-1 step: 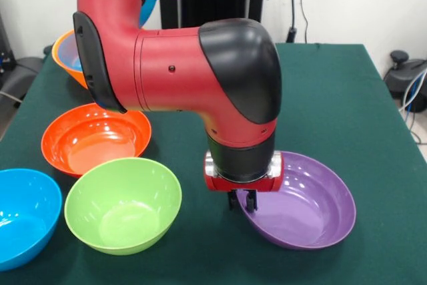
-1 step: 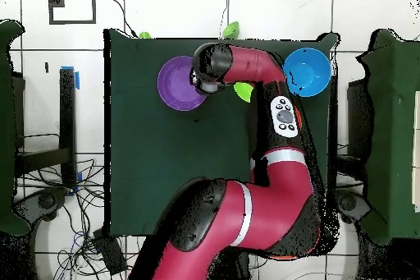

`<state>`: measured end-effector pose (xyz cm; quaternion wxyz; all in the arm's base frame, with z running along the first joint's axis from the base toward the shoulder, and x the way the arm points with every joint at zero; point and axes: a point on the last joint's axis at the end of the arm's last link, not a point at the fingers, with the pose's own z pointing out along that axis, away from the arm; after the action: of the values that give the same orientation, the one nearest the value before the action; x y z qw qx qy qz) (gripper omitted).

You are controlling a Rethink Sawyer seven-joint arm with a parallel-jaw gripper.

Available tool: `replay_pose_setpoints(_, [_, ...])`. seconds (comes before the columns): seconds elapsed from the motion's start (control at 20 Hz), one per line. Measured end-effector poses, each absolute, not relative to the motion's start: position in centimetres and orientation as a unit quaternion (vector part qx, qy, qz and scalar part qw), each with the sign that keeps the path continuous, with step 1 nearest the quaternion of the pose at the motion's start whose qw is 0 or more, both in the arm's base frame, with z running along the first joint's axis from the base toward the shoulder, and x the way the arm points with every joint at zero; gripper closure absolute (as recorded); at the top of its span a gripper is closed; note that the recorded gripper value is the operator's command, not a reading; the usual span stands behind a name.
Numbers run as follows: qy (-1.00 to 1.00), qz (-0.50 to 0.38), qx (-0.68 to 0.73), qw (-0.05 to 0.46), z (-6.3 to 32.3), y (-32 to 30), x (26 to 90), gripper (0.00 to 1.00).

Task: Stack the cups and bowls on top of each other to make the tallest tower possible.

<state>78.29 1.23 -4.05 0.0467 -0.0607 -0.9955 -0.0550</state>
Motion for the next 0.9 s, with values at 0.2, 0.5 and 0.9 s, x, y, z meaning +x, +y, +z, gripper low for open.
replay_pose_setpoints(0.2, [-0.996, -0.055, -0.061, 0.047, -4.0, 1.2, 78.3, 1.0])
replay_pose_setpoints(0.5, [-0.994, -0.073, -0.063, 0.044, -3.8, 0.9, 78.5, 1.0])
replay_pose_setpoints(0.9, [-0.98, -0.182, -0.062, 0.049, -1.8, -1.6, 77.9, 1.0])
